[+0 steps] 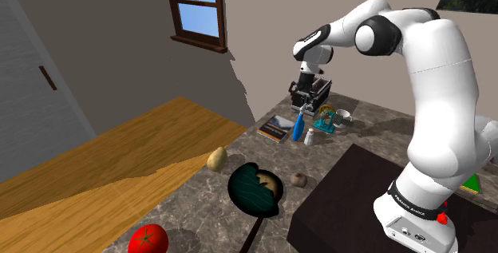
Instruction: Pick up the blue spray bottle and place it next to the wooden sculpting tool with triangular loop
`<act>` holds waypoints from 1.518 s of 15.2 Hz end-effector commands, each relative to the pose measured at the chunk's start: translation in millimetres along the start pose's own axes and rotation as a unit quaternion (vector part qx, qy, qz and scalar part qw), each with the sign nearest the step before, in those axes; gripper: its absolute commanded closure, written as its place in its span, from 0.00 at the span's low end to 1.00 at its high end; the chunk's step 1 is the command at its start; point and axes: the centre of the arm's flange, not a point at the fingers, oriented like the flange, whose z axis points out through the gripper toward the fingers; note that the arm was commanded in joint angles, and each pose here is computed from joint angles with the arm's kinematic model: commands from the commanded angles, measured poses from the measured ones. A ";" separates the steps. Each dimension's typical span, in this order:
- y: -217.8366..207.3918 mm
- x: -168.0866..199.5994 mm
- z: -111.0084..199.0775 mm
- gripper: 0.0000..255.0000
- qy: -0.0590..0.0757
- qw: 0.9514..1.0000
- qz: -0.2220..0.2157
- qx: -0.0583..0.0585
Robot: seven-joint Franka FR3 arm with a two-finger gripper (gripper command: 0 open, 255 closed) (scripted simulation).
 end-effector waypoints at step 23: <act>47.0 120.9 142.7 0.00 -0.054 0.988 0.141 0.028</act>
